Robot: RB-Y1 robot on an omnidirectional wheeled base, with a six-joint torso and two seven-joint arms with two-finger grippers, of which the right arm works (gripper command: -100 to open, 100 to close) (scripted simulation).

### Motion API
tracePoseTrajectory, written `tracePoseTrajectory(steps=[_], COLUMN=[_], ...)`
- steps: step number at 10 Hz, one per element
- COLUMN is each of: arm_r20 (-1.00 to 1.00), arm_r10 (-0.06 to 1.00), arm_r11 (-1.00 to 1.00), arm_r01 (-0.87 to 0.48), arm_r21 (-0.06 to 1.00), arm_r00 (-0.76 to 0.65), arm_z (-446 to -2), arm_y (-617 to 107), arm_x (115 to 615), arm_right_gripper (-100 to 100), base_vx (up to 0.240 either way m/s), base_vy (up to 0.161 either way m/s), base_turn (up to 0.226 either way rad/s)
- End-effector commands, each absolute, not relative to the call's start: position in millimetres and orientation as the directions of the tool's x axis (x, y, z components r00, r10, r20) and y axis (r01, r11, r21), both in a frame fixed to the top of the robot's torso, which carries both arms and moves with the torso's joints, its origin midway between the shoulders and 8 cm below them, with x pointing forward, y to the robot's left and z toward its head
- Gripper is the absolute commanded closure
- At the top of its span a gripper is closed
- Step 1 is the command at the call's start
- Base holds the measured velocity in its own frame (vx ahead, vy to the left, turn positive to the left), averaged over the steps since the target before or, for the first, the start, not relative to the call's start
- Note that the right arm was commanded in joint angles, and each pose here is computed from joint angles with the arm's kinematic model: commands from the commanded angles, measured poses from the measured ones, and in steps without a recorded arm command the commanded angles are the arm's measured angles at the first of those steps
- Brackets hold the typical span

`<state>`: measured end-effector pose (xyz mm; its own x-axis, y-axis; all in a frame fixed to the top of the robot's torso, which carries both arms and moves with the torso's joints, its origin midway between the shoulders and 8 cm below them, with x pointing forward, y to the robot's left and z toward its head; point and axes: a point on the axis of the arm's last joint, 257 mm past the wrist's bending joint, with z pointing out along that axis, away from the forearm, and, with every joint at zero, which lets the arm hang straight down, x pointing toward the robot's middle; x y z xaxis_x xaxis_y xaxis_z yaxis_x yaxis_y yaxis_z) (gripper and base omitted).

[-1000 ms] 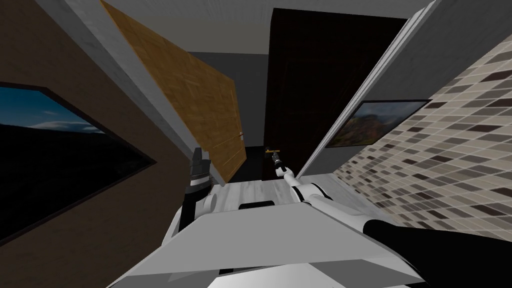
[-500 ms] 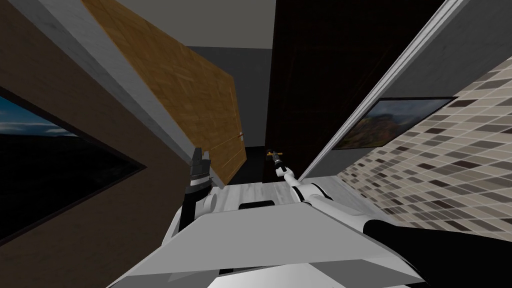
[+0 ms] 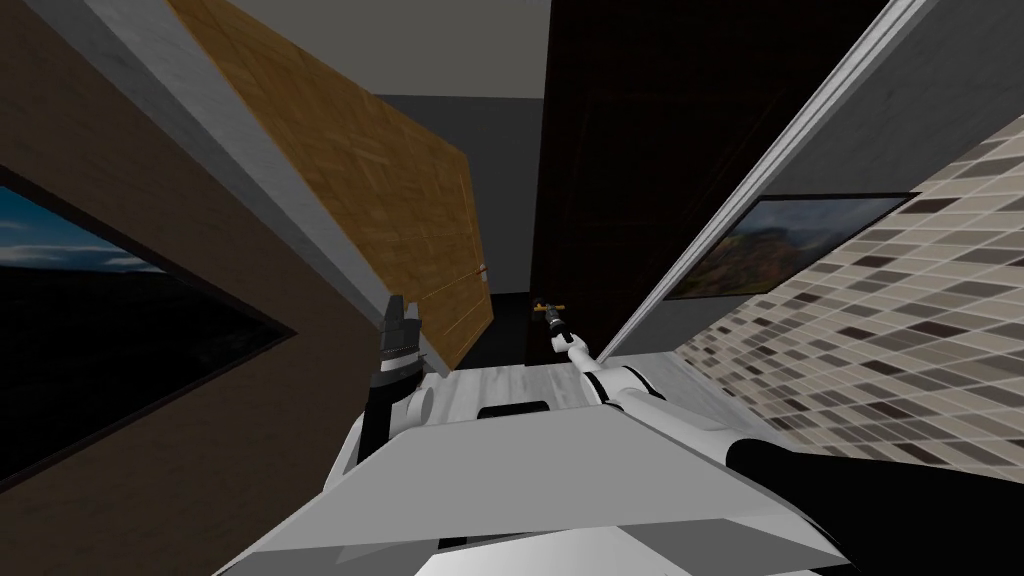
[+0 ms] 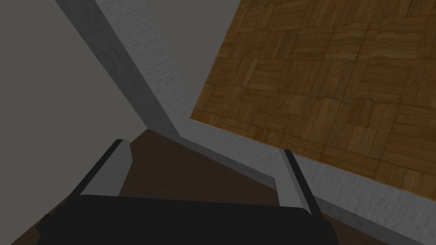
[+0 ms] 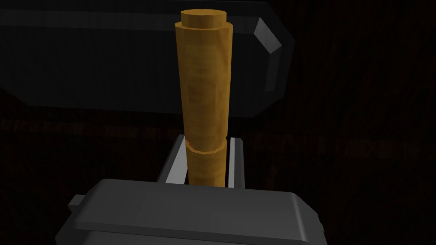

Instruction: Push the door open

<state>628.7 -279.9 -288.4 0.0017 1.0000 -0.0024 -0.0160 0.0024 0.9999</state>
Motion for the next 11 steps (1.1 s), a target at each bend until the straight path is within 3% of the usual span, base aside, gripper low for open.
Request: tracePoseTrajectory(steps=[1,11], arm_r20=[-0.002,-0.003], arm_r10=[1.0,0.997], arm_r11=[0.003,0.005], arm_r01=[-0.017,-0.02], arm_r21=[1.0,1.0], arm_r00=[0.009,0.078], arm_z=[-288.1,-286.3], arm_y=[-282.3,-303.9], arm_x=[628.8,628.7], arm_right_gripper=[100,100], base_vx=[0.069,0.153], base_vy=[0.016,0.043], base_turn=[-0.064,-0.048])
